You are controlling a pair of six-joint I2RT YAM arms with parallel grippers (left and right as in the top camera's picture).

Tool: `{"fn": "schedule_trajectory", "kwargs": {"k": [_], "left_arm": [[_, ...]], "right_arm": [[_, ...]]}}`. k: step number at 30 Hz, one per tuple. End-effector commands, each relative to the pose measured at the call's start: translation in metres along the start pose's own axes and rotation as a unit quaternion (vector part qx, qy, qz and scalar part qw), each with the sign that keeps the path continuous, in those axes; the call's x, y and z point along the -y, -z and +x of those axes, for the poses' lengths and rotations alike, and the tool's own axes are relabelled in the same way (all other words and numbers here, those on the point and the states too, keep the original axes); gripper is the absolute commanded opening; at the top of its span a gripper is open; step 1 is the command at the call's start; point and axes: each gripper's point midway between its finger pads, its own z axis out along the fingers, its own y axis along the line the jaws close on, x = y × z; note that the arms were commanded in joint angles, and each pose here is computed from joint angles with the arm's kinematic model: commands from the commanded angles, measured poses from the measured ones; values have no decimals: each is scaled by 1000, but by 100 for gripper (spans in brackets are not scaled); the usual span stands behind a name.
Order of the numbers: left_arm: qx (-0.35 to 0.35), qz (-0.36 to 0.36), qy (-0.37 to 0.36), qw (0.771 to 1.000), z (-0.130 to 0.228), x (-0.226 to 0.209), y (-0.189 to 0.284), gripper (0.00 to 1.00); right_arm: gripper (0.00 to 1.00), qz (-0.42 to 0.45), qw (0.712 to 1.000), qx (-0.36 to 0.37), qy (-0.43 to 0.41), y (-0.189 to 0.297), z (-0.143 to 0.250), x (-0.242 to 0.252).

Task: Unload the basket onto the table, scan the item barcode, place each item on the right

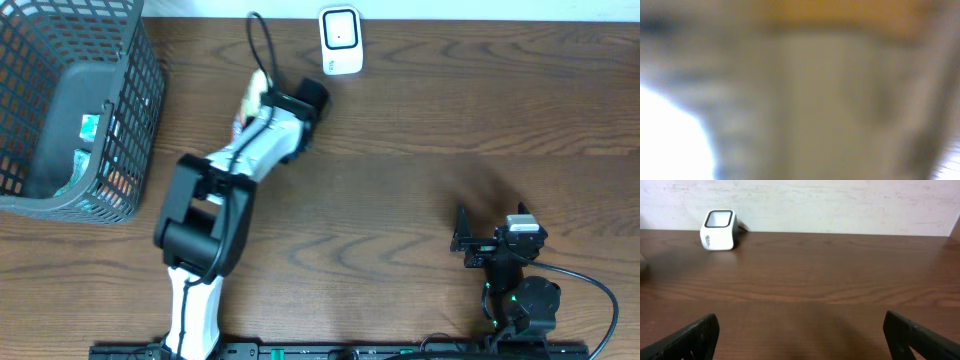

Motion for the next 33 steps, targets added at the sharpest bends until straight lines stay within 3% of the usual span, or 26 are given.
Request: {"fn": "schedule_trajectory", "kwargs": {"k": [1,5,7,10,13,17,20,24,33], "left_arm": [[13,59,26,998,1,40,22,17],[37,97,3,995,-1,70,53,40],[53,105,-1,993,-6,73,71,47],[78,132,7,988,-18,69,105,48],[105,204,35,973,-35,59,149,49],[154,245,99,952,-61,9,182,49],[157,225,132,953,-67,-39,170,50],[98,189,169,962,-56,-79,118,50],[-32,242,156,957,-24,-38,45,49]], "right_arm": [[99,2,1000,-1,-5,0,1,1],[99,2,1000,-1,-5,0,1,1],[99,2,1000,-1,-5,0,1,1],[99,2,1000,-1,-5,0,1,1],[99,2,1000,-1,-5,0,1,1],[99,2,1000,-1,-5,0,1,1],[99,2,1000,-1,-5,0,1,1],[99,2,1000,-1,-5,0,1,1],[99,2,1000,-1,-5,0,1,1]]}}
